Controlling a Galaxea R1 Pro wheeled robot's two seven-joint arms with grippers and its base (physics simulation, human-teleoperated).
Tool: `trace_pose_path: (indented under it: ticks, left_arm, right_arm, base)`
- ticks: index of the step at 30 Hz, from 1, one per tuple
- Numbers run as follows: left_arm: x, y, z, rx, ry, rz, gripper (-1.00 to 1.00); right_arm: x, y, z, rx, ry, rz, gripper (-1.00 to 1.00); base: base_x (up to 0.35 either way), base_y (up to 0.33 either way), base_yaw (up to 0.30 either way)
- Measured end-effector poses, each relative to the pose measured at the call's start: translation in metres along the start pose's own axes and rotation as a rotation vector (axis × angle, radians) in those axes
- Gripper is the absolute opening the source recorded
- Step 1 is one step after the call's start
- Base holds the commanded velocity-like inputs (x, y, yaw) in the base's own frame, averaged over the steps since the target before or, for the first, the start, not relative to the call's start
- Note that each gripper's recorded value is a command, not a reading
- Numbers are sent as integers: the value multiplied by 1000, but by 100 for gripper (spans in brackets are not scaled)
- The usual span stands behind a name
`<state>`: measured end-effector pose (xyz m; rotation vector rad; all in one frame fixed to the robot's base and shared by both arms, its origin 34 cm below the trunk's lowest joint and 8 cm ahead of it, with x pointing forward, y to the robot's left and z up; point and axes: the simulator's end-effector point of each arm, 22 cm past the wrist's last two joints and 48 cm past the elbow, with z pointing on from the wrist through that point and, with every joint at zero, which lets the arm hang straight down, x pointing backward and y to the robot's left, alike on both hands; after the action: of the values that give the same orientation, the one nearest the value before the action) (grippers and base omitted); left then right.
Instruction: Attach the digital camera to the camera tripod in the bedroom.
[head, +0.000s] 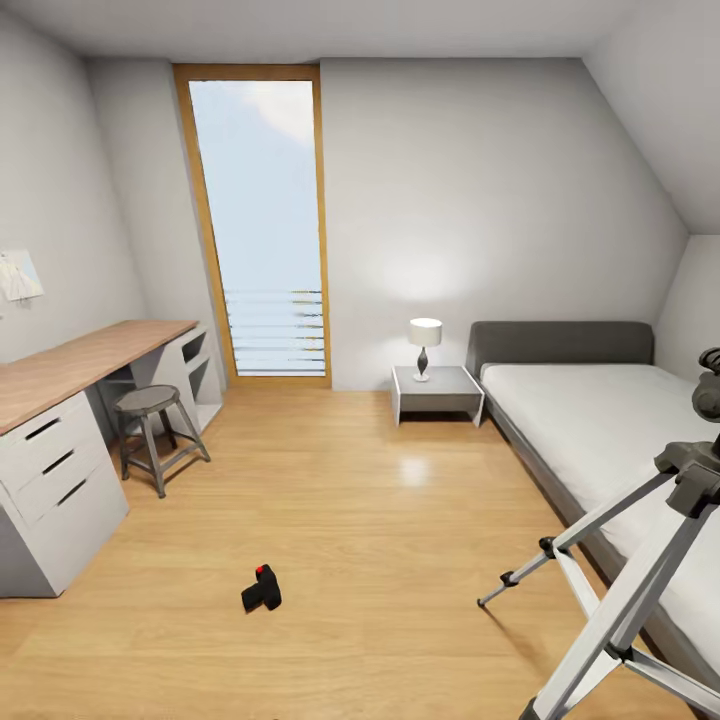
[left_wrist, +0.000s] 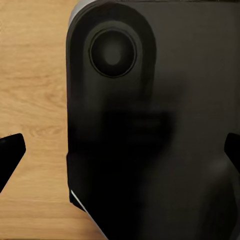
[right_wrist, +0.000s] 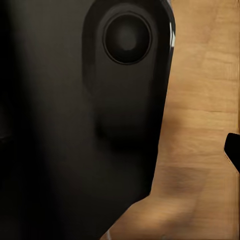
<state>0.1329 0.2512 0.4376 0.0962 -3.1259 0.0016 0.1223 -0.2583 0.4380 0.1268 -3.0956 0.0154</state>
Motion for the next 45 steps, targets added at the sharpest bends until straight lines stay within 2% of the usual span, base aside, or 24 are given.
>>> trace_pose_path:
  ticks: [8, 25, 26, 34, 45]
  left_arm:
    - [-1, 3, 0, -4, -3, -40, 100]
    - [-2, 5, 0, -7, -5, -139, 100]
    - [-2, 5, 0, -7, -5, -173, 100]
    - [-2, 4, 0, -6, -5, -174, 100]
    - [-2, 4, 0, -6, -5, -175, 100]
  right_arm:
    - [0, -1, 0, 1, 0, -39, 100]
    - [0, -2, 0, 2, -1, -40, 100]
    - [0, -2, 0, 2, -1, -40, 100]
    - [0, -2, 0, 2, -1, -40, 100]
    - [0, -3, 0, 3, -2, -39, 100]
  base:
    - [0, 0, 242]
    - [0, 0, 265]
    - [0, 0, 266]
    - [-30, 33, 175]
    - [-168, 228, 19]
